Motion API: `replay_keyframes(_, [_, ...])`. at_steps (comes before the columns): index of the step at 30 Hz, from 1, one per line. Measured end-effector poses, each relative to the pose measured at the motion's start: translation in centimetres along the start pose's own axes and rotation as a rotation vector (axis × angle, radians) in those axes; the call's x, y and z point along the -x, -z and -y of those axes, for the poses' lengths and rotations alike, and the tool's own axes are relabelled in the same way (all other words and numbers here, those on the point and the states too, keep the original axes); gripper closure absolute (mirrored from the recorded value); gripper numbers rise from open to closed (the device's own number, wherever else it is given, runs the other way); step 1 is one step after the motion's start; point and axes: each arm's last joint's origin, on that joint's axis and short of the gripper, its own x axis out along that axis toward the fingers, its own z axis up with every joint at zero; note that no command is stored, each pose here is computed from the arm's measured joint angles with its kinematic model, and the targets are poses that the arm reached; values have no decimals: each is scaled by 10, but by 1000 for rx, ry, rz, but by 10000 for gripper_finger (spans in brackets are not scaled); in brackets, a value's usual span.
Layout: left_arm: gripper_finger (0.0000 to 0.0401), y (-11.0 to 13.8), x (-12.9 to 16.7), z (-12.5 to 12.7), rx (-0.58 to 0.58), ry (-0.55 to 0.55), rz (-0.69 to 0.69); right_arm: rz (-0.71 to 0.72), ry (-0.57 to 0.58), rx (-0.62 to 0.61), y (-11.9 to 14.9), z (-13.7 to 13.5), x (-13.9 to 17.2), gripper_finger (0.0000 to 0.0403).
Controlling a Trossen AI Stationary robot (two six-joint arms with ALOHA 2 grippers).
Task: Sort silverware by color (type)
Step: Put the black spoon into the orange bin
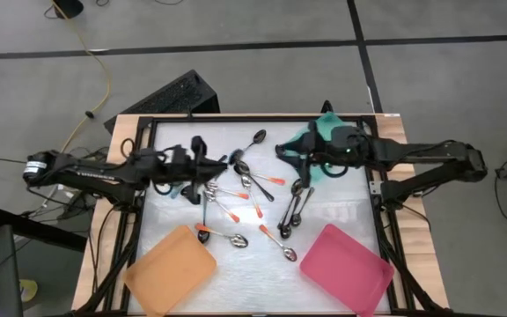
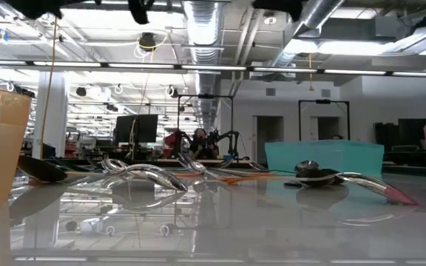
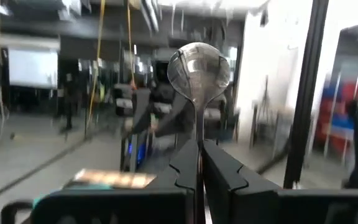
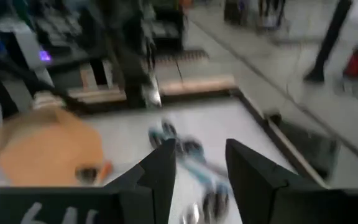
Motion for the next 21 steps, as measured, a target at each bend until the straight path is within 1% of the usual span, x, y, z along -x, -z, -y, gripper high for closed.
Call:
replay_keyframes(2, [401,3,5,-1,25,-2,53,8,-12,42,5,-5,-14,241])
replay_keyframes(3, [401,4,8,-1,36,-1,65,49,-22,58,4,-8,-22,241])
replay_keyframes(8, [401,4,8,1,61,43,78,196,-34,135,6,-19,-57,241])
replay_keyframes(12, [401,2,9,4,80,78,94,262,-21,182,12,-21,-76,236])
replay_keyframes(14, [401,0,9,5,88,106,105,323,-26,173,11,-24,-81,226])
replay_keyframes(17, [401,1,9,6,105,151,91,400,-71,166,5,-27,-80,201])
replay_keyframes(21, [401,1,9,9,120,231,79,412,-102,118,-2,-28,-79,167])
